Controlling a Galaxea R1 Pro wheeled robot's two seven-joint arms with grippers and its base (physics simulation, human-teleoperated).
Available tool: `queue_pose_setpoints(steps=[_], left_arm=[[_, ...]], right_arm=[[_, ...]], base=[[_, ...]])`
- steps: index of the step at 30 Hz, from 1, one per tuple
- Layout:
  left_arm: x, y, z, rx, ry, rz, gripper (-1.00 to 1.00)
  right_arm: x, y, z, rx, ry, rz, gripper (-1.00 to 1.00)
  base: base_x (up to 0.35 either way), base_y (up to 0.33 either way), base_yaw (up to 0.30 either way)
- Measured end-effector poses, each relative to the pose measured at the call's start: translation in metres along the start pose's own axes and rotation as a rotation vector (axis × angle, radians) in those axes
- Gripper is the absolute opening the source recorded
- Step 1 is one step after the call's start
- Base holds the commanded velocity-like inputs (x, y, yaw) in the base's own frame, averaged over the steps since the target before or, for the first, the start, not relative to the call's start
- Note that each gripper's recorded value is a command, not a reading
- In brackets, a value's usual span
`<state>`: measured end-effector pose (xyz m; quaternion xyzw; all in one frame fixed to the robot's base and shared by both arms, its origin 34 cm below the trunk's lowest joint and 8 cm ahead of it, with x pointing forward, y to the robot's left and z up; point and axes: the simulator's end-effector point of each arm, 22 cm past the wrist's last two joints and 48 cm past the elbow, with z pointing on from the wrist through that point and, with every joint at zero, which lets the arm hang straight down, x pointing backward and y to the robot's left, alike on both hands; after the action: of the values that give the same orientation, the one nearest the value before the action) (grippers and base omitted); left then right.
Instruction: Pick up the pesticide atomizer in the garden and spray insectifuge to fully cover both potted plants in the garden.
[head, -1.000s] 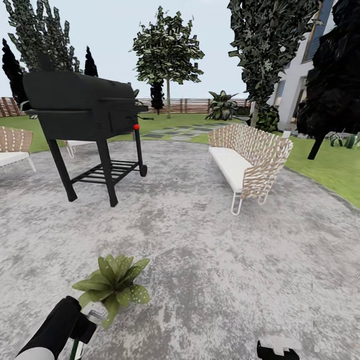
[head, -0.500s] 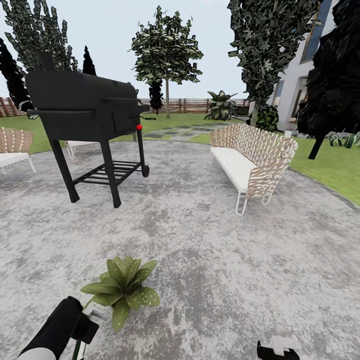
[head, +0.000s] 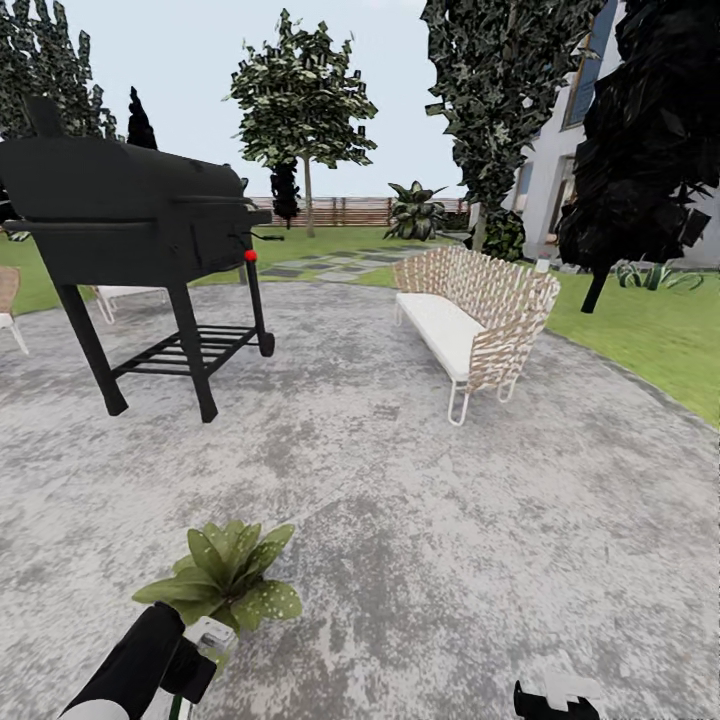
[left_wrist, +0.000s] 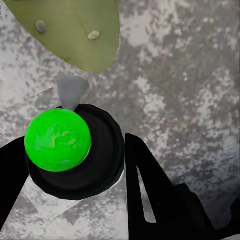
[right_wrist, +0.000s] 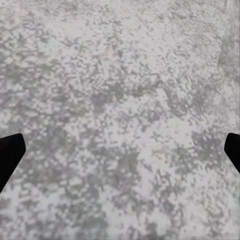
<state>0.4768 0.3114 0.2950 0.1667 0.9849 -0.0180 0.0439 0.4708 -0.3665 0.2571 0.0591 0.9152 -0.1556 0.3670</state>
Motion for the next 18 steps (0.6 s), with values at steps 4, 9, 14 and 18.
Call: queue_pose_setpoints(steps=[4, 9, 14, 18], left_arm=[[0.012, 0.027, -0.004, -0.033, 0.01, -0.02, -1.0], [0.016, 0.037, -0.006, -0.023, -0.002, -0.056, -1.0], [0.017, 0.05, -0.01, -0.022, -0.021, -0.089, -1.0], [0.015, 0.047, -0.009, -0.017, -0.026, -0.091, -1.0]], right_arm=[[0.0, 0.0, 0.0, 0.002, 0.0, 0.0, 1.0], [0.0, 0.0, 0.0, 0.002, 0.0, 0.0, 1.0], [0.0, 0.0, 0.0, 0.002, -0.001, 0.0, 1.0], [0.0, 0.0, 0.0, 0.001, -0.001, -0.001, 1.0]], base=[[0.0, 0.0, -0.008], [0.0, 0.0, 0.0], [0.0, 0.0, 0.0], [0.0, 0.0, 0.0]])
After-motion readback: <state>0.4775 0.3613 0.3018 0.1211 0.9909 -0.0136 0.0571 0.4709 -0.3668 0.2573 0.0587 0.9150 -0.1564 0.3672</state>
